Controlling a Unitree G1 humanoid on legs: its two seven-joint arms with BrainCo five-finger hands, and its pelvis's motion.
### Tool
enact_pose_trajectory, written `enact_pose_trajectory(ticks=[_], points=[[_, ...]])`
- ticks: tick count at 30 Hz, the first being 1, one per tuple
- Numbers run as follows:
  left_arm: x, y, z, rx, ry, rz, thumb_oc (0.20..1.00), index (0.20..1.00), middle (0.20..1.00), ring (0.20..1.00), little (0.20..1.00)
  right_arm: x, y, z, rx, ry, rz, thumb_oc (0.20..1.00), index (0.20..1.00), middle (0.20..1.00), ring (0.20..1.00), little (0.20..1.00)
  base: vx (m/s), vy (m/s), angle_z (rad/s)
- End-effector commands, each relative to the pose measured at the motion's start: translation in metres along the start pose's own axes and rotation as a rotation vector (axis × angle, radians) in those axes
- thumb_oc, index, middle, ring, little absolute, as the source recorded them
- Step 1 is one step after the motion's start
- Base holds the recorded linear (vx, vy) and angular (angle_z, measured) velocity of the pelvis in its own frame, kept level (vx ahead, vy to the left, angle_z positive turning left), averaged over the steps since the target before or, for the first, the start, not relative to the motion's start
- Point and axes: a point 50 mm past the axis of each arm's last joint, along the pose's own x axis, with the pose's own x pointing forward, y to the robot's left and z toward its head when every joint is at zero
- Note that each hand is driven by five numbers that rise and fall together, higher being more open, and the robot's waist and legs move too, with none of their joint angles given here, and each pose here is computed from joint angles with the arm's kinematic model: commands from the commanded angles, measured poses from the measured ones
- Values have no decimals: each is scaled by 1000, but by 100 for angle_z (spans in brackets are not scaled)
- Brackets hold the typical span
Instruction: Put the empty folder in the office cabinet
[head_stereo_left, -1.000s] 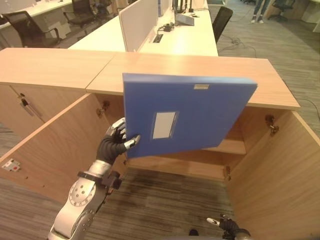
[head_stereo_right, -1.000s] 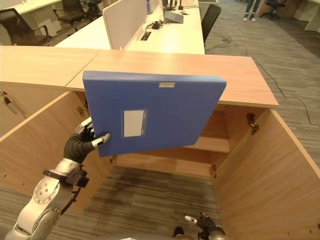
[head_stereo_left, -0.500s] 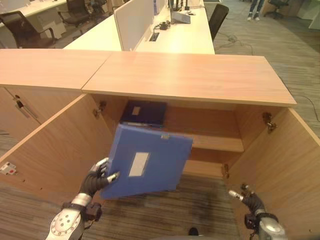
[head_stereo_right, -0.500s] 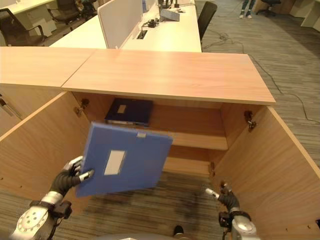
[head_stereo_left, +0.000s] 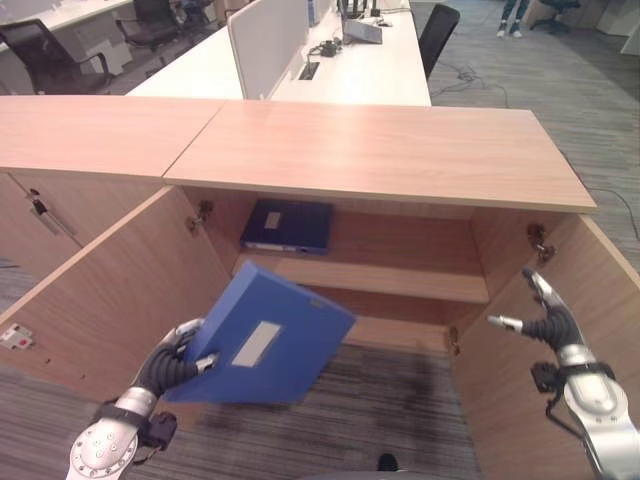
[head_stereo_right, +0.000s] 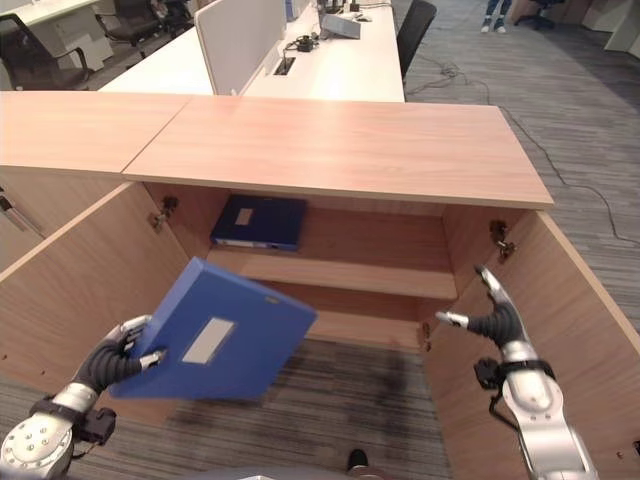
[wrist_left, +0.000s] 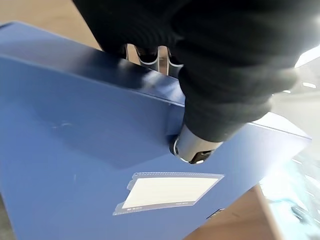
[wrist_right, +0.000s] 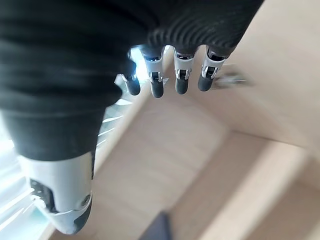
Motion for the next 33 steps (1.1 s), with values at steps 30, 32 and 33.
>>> enact_pose_trajectory(ticks=[30, 32, 33], points=[[38, 1, 135, 301, -699, -160, 200, 200, 200, 200, 200, 51, 83, 160, -23, -648, 538, 1000, 1000, 1000, 1000, 1000, 0, -1, 1], [38, 0, 139, 303, -723, -160, 200, 200, 200, 200, 200, 51, 84, 159, -24, -643, 546, 1000, 1000, 1000, 1000, 1000, 0, 0, 0], [36, -1, 144, 311, -751, -159, 200, 200, 200, 200, 200, 51, 87, 158, -26, -638, 559, 1000, 1000, 1000, 1000, 1000, 0, 0, 0]])
